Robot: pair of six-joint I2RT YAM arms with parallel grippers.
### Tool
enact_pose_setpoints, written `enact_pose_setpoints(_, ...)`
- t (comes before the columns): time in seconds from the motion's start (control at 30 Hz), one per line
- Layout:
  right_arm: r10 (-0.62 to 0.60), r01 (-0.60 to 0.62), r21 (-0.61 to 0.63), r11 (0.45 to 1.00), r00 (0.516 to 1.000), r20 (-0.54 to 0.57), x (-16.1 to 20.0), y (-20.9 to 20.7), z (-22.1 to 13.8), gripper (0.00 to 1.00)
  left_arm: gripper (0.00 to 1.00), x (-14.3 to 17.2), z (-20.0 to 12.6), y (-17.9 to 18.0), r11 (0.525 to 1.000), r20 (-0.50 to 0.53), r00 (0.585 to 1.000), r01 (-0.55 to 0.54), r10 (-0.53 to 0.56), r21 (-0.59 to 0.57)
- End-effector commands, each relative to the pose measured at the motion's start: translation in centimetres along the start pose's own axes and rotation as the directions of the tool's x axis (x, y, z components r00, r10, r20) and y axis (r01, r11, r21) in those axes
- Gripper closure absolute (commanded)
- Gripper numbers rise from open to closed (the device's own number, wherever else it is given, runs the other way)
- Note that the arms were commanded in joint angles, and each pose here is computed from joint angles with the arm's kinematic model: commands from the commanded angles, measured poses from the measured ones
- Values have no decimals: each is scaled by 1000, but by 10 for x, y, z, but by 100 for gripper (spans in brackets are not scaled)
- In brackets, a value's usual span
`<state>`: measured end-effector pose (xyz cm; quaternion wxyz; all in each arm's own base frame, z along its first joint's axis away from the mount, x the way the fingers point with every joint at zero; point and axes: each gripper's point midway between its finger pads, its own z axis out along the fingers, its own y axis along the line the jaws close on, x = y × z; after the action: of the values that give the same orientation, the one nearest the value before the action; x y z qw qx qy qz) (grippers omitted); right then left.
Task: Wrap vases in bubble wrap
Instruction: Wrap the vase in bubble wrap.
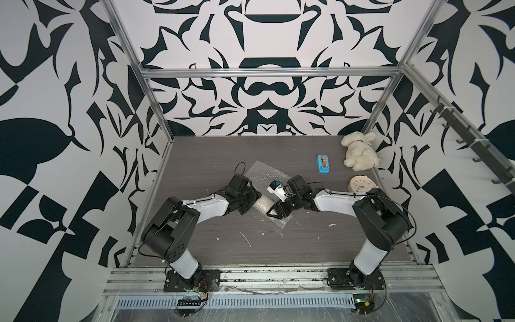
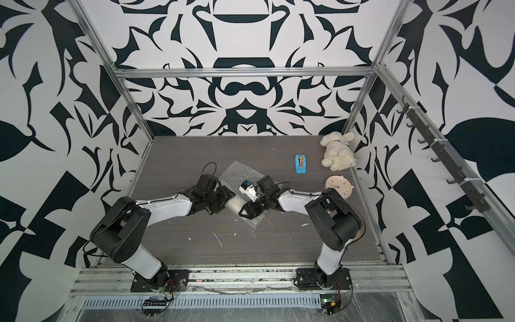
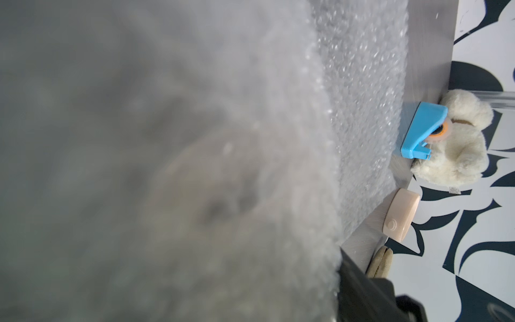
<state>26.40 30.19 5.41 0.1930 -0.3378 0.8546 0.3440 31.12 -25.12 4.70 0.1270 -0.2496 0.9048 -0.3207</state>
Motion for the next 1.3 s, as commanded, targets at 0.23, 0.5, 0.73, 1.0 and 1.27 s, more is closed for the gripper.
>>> enact_pose_setpoints(0.23, -209, 151, 348, 925, 968, 136, -36, -6, -54, 26, 33, 6, -8, 69, 907, -83, 996, -66, 35, -415)
enact_pose_setpoints(0.5, -346, 151, 584, 797, 908, 236, -53, 23, -58, 22, 32, 4, -16, 61, 867, -98, 995, -38, -12, -497)
enact_pose_setpoints(0.73, -399, 183, 594, 783, 881, 256, -41, 47, -23, 20, 32, 13, -6, 58, 874, -161, 986, -34, -51, -485)
enact_pose_setpoints(1.0, -420, 211, 671, 711, 893, 163, -24, 30, 3, 22, 32, 14, -5, 55, 886, -205, 975, -18, -87, -463)
enact_pose_setpoints(1.27, -394, 213, 675, 706, 911, 125, -10, 21, 12, 35, 24, 10, -8, 40, 915, -210, 974, -1, -91, -403)
